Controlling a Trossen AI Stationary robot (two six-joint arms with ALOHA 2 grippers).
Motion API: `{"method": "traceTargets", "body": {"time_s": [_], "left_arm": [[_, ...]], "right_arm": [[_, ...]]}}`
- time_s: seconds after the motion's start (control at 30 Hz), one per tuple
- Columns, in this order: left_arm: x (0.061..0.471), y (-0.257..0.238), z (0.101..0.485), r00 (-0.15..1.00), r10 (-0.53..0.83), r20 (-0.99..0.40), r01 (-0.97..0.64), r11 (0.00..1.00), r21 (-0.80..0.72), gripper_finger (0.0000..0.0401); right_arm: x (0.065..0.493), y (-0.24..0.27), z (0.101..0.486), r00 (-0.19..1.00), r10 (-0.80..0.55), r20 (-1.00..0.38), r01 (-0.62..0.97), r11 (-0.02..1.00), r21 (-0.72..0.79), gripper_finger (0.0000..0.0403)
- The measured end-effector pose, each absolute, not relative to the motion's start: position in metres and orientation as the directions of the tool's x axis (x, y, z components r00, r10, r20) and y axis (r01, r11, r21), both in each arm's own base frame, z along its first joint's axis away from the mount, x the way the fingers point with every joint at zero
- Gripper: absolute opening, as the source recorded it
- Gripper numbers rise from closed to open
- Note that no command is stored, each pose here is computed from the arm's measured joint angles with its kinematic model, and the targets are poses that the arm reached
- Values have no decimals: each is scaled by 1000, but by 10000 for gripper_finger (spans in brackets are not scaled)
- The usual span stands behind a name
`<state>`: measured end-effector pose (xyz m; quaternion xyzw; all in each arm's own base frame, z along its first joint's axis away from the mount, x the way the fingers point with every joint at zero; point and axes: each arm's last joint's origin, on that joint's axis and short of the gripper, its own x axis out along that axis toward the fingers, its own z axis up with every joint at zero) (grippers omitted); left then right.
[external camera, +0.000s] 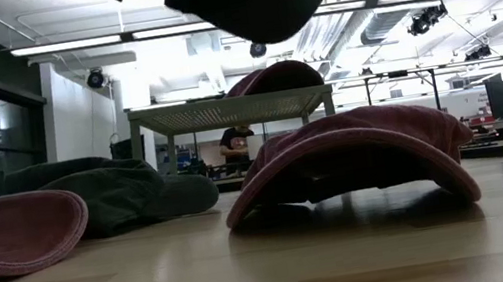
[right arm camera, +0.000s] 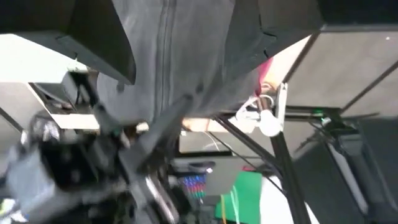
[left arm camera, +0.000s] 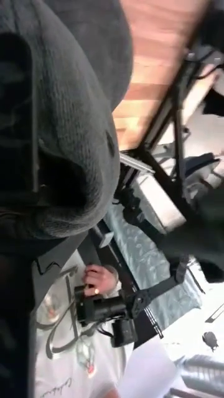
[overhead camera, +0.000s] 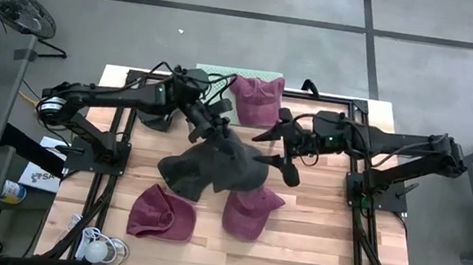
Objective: Pick & Place hat
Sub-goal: Put the right black cap on the shelf
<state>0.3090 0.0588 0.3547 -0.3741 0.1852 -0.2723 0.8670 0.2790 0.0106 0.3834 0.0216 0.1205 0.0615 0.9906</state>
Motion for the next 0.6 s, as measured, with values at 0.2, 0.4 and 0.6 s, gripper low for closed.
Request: {"method": "traceTargets", "body": {"time_s": [0.2,0.4,0.6], "left_arm": [[308,60,373,814,-566,-134,329,639,-696,30],[306,60,386,827,-539,-160,315,679,-663,30],[306,59,388,825,-539,-166,312,682,-662,30]], "right_arm": [[287,11,371,956,87,-279,-81,996,36,239],[296,10,365,958,31,-285,-29,1000,12,239],[307,9,362,968,9,-249,-18,999,-32,239]]}}
